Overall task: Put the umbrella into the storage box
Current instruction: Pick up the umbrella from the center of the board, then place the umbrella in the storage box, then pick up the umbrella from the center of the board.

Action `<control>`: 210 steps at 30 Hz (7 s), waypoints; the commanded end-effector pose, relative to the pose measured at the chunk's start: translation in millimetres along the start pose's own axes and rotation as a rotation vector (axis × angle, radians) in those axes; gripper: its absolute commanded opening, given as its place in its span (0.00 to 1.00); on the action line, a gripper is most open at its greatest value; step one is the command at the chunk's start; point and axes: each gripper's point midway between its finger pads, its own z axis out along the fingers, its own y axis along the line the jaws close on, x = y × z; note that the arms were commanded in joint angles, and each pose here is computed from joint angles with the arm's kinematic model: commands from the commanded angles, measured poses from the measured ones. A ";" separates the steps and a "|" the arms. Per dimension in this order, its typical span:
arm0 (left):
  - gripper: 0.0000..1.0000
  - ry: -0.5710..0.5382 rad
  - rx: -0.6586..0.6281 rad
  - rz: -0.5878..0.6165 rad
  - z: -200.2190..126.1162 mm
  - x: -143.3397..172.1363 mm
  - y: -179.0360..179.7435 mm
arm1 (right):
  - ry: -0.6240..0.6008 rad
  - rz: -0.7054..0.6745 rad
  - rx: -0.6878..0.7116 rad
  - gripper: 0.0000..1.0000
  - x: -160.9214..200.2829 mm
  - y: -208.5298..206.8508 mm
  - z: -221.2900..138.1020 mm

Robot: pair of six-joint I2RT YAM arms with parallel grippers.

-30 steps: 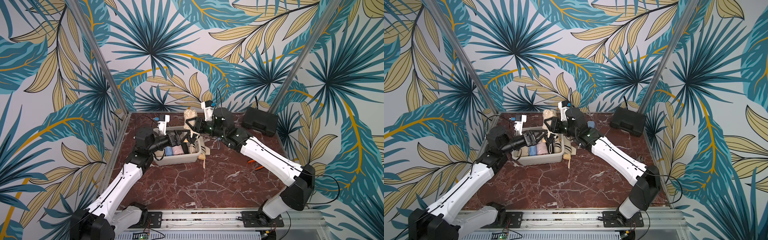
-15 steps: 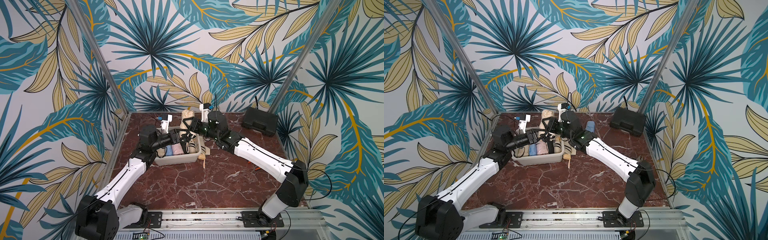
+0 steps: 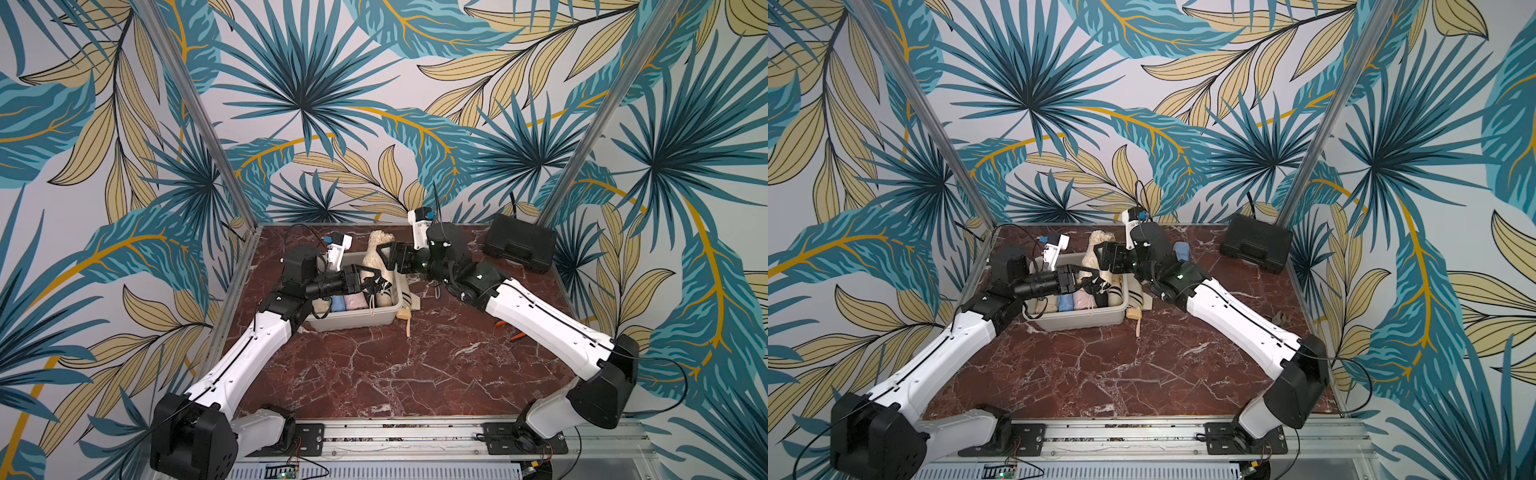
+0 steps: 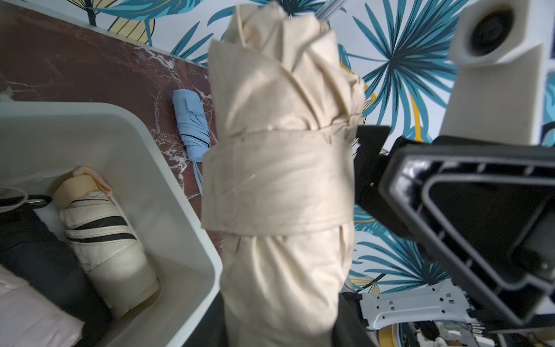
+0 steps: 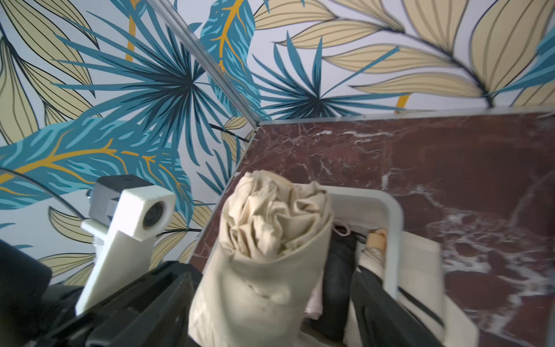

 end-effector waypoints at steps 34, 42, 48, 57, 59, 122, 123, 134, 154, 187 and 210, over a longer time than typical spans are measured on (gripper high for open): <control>0.33 0.385 0.369 0.005 -9.3 56.0 -82.2 | 0.272 -2.077 -0.281 0.79 83.4 22.2 -69.2; 0.34 0.396 0.417 0.034 -19.4 61.1 -95.0 | 0.298 -2.172 -0.243 0.76 84.3 16.3 -57.2; 0.35 0.428 0.475 0.034 -25.3 67.4 -106.3 | 0.241 -2.232 -0.189 0.70 80.5 19.4 -45.1; 0.53 0.416 0.461 0.048 -28.4 71.6 -106.9 | 0.179 -2.224 -0.200 0.49 76.2 29.1 -46.5; 0.73 0.402 0.446 0.055 -27.7 68.3 -107.7 | 0.171 -2.214 -0.200 0.45 77.7 29.0 -49.2; 1.00 -0.510 -0.745 -0.235 -150.6 -4.9 90.8 | 0.450 -0.172 0.516 0.34 169.6 -35.9 135.1; 1.00 -0.511 -0.746 -0.237 -150.7 -4.3 91.5 | 0.455 -0.169 0.522 0.35 172.4 -37.8 135.2; 1.00 -0.502 -0.733 -0.241 -145.1 -6.2 93.5 | 0.439 -0.162 0.525 0.76 171.2 -38.6 136.7; 1.00 -0.550 -0.705 -0.140 -138.6 -39.2 86.3 | 0.214 -0.328 0.466 0.78 40.3 -32.9 55.5; 1.00 -0.618 -0.658 -0.069 -98.5 -109.4 109.5 | 0.439 0.059 0.848 1.00 92.7 -324.1 95.3; 1.00 -0.604 -0.661 -0.090 -79.6 -128.5 129.5 | 0.491 0.159 0.827 0.87 127.2 -368.4 143.1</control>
